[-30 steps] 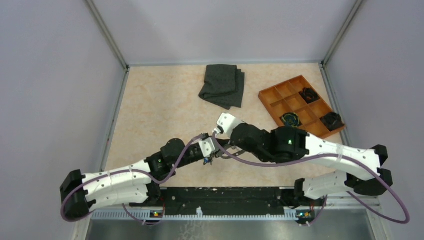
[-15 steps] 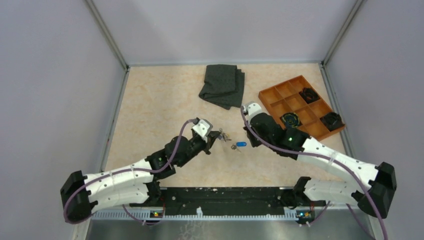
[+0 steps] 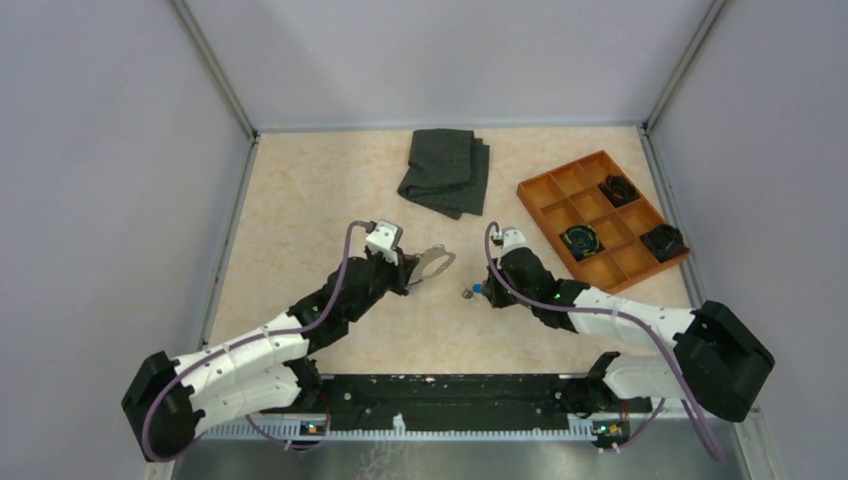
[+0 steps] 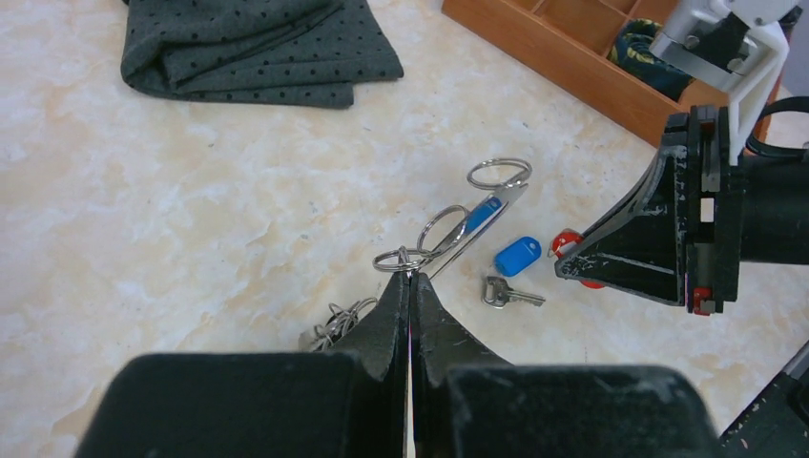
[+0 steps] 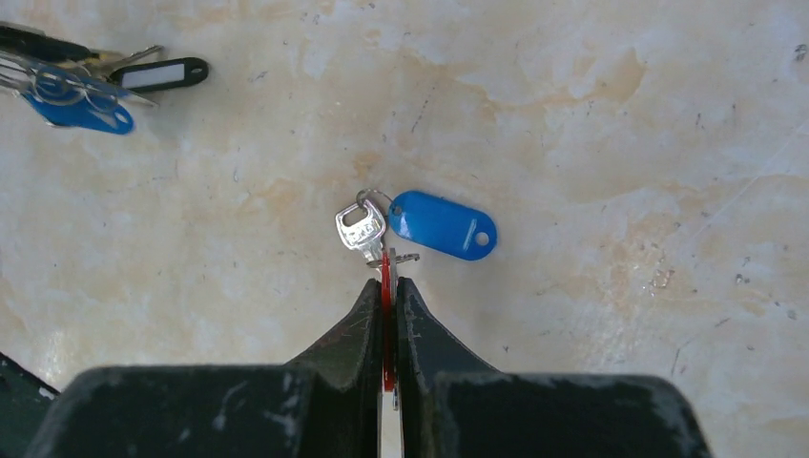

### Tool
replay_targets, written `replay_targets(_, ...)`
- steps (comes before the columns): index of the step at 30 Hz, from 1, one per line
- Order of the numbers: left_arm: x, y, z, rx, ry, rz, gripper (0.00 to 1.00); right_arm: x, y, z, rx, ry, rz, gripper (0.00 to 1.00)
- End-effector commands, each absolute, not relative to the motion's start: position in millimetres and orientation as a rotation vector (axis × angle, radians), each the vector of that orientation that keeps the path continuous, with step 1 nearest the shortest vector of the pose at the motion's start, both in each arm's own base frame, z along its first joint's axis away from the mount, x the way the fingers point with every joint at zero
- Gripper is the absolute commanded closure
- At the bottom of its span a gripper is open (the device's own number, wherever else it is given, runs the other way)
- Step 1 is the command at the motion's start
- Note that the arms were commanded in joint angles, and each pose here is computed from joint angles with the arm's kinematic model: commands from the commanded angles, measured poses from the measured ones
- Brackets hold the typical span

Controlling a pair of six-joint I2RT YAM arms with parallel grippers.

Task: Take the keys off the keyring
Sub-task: Place the keyring at the center of the board.

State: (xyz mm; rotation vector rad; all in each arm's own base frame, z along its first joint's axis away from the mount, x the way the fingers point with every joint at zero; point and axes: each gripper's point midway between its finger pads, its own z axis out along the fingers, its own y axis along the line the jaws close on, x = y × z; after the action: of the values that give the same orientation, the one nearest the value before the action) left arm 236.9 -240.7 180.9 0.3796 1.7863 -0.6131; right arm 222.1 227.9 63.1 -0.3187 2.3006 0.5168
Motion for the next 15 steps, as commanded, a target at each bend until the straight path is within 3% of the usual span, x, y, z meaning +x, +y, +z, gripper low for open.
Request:
replay_targets(1,247,-240,184,0.306,1.795,-0.649,1.00,239,238,71,-0.205,2.219,0.583,1.00)
replay_targets(11,261,-233,170,0.238,1.856,-0.690,1.00,237,197,47,-0.134,2.271,0.357,1.00)
replay_targets(15,264,-232,166,0.227,1.876,-0.686,1.00,236,187,45,-0.107,2.272,0.322,0.94)
